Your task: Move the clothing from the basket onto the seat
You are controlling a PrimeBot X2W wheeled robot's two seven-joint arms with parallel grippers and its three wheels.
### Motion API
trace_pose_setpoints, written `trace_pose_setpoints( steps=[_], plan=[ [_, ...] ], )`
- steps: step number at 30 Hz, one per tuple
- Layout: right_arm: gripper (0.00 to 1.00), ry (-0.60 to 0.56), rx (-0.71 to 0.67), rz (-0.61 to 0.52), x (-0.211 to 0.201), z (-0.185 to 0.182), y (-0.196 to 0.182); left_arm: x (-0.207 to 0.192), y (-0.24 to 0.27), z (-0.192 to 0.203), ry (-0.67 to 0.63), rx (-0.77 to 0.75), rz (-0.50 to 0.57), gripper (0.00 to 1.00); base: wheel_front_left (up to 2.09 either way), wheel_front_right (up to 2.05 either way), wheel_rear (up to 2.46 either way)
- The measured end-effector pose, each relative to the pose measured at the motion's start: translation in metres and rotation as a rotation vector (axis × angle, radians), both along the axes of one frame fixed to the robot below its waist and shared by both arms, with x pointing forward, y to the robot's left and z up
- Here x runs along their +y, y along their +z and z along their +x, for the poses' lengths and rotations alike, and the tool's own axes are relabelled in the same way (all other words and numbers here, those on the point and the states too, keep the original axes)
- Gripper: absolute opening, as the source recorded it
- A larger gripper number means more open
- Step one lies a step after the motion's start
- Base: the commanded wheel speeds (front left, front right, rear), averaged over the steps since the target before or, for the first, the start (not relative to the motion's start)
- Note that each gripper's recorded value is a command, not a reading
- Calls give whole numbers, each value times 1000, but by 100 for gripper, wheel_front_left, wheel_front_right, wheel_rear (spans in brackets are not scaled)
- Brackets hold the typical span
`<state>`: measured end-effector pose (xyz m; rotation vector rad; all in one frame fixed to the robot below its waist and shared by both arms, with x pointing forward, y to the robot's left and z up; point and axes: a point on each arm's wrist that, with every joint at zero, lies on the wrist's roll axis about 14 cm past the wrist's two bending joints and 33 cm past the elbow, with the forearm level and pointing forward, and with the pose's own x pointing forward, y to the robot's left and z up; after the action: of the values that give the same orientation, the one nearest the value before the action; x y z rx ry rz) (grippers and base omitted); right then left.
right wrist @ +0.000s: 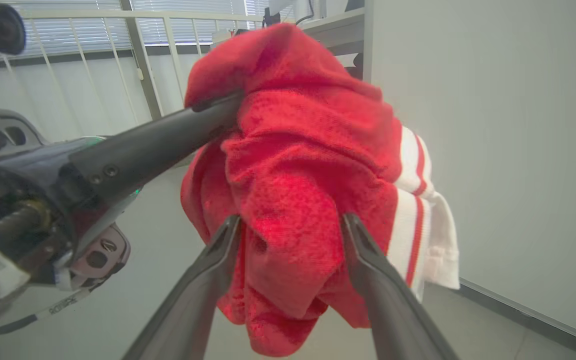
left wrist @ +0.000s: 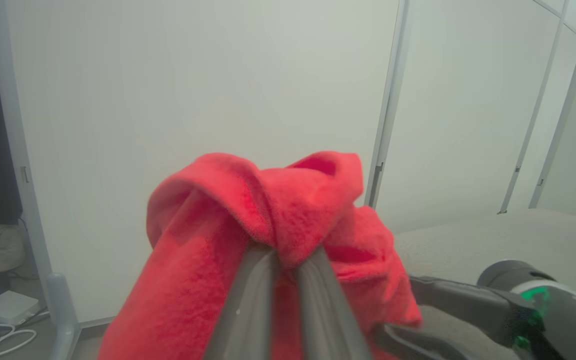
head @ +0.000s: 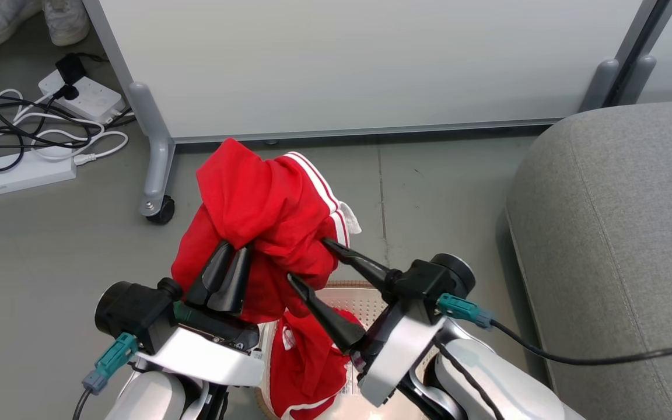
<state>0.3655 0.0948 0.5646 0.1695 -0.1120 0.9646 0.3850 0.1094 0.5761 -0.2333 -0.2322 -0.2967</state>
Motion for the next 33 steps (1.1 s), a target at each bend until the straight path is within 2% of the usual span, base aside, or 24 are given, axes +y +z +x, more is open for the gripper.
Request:
trace_pose_setpoints(
  steps=[2,3,4,10,12,13,19,28,33],
  plan=[
    [100,23,16,-12,6,-1,-5,0,0,0,-2,0,0,0,0,0,0],
    [44,27,22,-14,7,-1,-7,0,0,0,-3,-2,0,0,0,0,0],
    [0,30,33,-12,7,0,-8,-1,-1,0,-4,-1,0,0,0,0,0],
    [0,36,59,-2,7,4,-10,-7,-1,2,-32,-3,1,0,0,0,0],
    [0,36,61,0,7,6,-10,-9,-2,2,-39,0,3,49,0,0,0],
    [0,28,64,6,6,8,-9,-10,-2,2,-41,0,4,98,0,0,0],
    [0,-78,89,34,-19,35,-7,-27,-9,1,-101,17,34,100,0,0,0],
    [0,-284,102,40,-75,75,-13,-75,-32,-10,-306,79,121,100,0,0,0],
    [0,-375,137,19,-105,80,-30,-101,-51,-20,-418,125,177,100,0,0,0]
  ],
)
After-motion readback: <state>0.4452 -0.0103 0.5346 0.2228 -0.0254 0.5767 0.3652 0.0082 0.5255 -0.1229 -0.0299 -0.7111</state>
